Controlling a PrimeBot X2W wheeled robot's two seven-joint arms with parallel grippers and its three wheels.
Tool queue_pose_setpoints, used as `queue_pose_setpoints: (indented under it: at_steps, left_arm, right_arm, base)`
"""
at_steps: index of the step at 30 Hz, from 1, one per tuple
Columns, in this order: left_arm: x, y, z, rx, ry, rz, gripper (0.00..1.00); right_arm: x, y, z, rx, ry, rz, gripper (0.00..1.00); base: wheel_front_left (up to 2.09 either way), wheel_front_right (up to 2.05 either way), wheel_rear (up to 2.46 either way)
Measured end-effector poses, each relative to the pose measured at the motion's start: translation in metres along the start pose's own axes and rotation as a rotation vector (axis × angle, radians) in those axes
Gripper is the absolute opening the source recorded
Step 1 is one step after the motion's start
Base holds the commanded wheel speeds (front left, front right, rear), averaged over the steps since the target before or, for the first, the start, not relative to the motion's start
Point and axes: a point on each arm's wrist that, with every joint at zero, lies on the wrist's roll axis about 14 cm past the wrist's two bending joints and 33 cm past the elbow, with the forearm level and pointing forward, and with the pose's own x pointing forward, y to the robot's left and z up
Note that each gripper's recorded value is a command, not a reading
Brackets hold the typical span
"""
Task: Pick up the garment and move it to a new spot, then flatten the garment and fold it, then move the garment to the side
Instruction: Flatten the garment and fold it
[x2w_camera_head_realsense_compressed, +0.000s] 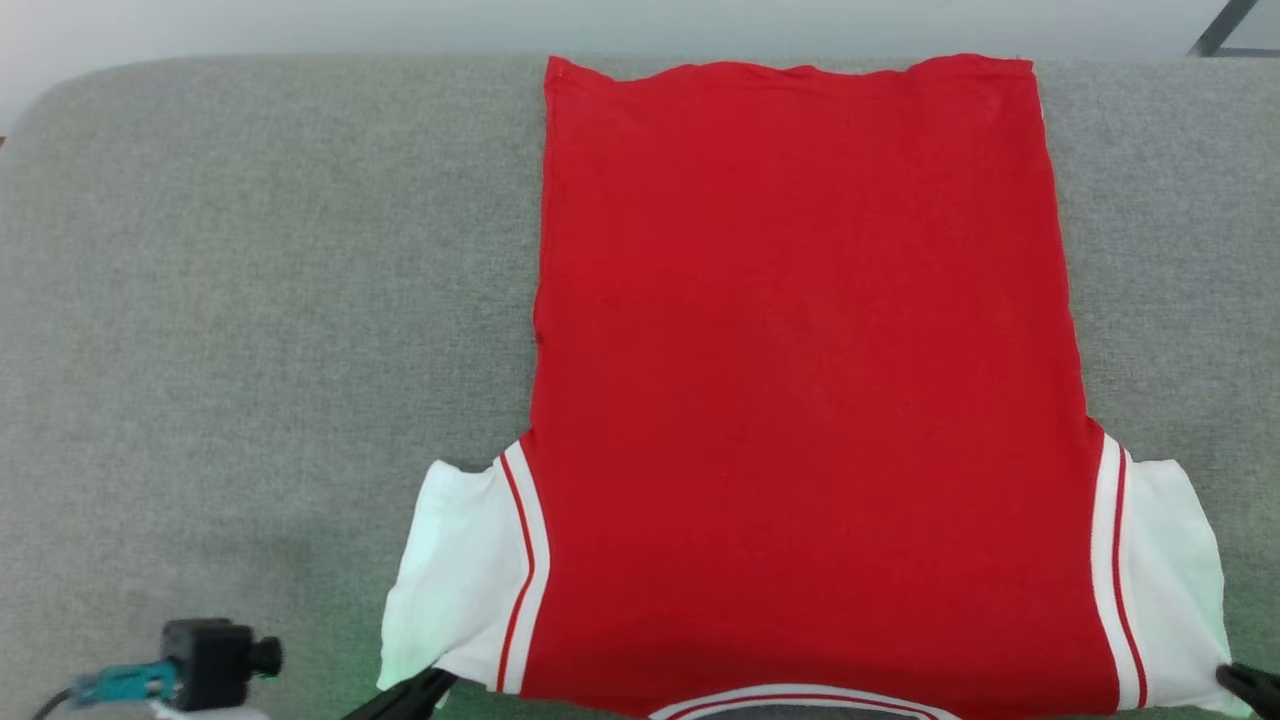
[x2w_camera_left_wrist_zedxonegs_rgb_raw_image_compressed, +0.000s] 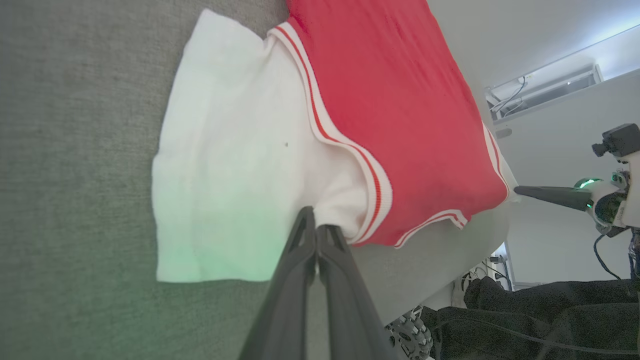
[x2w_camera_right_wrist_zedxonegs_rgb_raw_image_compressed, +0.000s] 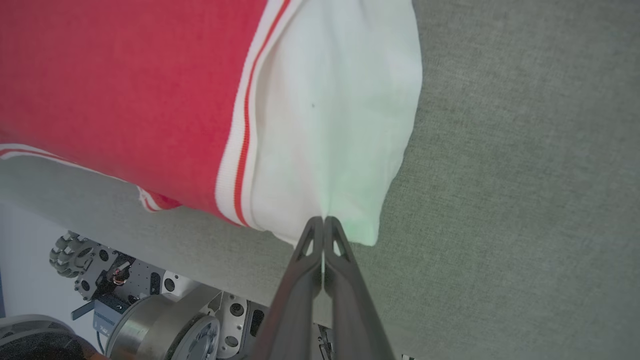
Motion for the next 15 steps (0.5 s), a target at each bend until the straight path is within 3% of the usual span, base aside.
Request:
queue_pose_setpoints:
  at_steps: [8, 15]
  left_arm:
    - [0.024, 0.019, -0.025, 0.010, 0.096, 0.032, 0.00]
    - [0.038, 0.029, -0.036, -0.008, 0.119, 0.042, 0.00]
  right_arm:
    - [0.039, 0.010, -0.014, 0.010, 0.083, 0.066, 0.00]
    - [0.067, 0.006, -0.033, 0.004, 0.135, 0.061, 0.00]
  base:
    - [0.00, 0.00, 0.00]
    - [0.00, 0.00, 0.00]
